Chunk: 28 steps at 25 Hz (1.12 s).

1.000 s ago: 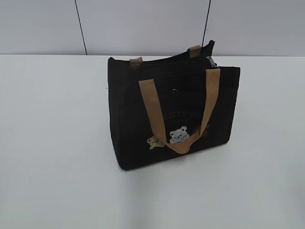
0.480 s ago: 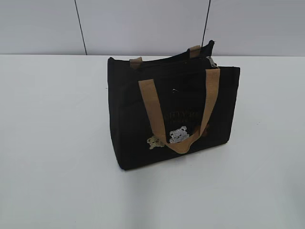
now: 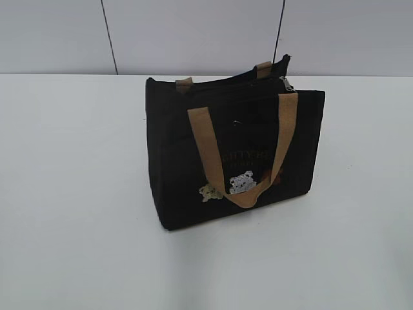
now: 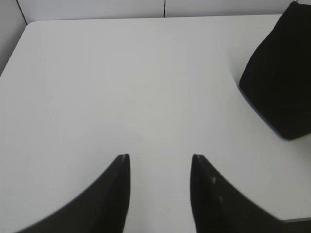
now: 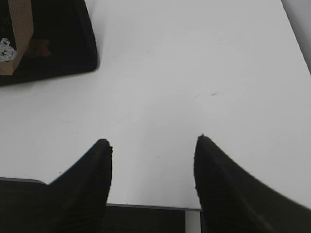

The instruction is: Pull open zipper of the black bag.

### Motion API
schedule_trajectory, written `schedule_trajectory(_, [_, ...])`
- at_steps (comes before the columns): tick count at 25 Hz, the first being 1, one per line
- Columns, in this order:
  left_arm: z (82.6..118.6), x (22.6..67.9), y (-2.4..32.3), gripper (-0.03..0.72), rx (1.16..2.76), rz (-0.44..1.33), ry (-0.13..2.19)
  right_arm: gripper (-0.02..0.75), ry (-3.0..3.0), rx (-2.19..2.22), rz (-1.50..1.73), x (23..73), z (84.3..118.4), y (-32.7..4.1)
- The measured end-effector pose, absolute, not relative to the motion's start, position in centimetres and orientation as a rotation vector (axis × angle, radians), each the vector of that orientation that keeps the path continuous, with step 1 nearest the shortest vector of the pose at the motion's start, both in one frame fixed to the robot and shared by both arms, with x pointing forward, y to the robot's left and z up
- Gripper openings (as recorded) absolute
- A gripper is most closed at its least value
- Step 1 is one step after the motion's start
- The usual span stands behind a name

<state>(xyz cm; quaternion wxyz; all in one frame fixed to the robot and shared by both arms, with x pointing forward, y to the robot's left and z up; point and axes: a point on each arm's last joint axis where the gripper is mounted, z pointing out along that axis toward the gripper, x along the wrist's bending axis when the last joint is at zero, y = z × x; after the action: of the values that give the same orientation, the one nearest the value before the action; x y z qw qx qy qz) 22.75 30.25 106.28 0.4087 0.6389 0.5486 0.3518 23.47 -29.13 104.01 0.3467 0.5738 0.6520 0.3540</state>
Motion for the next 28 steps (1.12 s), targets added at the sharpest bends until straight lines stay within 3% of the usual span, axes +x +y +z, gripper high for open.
schedule_trajectory(28, [106.27, 22.8, 30.52, 0.29, 1.617, 0.923, 1.392, 0.414, 1.69, 1.489, 0.92, 23.48, 104.02, -29.13])
